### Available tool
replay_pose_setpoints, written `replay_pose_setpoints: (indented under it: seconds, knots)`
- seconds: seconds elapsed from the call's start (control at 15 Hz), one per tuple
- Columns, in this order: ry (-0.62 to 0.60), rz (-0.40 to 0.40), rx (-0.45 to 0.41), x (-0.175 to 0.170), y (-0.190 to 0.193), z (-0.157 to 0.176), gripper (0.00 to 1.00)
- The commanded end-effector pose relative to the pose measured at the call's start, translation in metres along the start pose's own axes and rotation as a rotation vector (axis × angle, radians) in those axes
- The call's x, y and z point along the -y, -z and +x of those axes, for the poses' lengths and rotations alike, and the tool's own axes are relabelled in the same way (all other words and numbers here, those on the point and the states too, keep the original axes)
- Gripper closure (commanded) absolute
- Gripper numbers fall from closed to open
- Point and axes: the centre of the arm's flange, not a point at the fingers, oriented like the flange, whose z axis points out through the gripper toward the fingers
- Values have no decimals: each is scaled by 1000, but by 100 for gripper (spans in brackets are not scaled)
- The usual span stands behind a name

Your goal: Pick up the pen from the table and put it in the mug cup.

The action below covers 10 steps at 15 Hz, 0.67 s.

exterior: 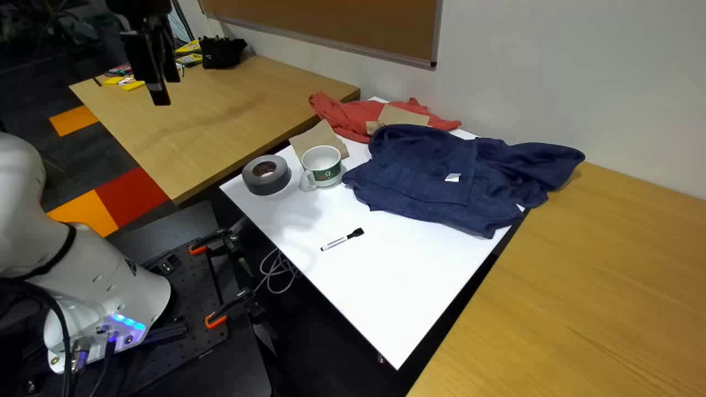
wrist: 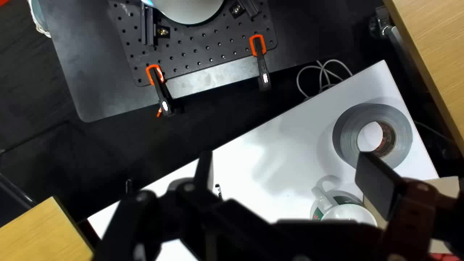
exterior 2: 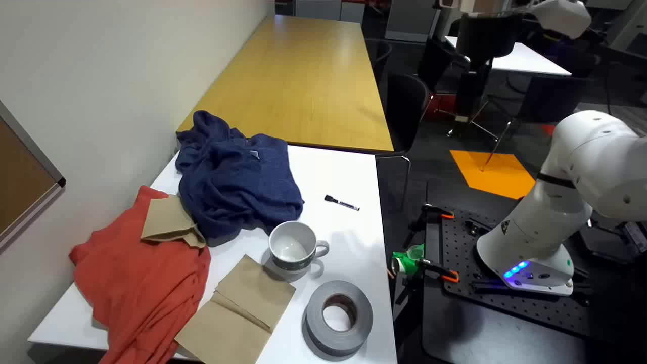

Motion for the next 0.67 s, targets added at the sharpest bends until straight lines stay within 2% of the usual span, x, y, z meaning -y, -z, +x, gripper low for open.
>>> replay_pose_setpoints:
  seconds: [0.0, 0.33, 0.6]
  knots:
    - [0, 0, 0, 0, 0, 0, 0]
    - [0, 0, 0, 0, 0, 0, 0]
    - [44, 17, -22, -1, -14, 16, 0]
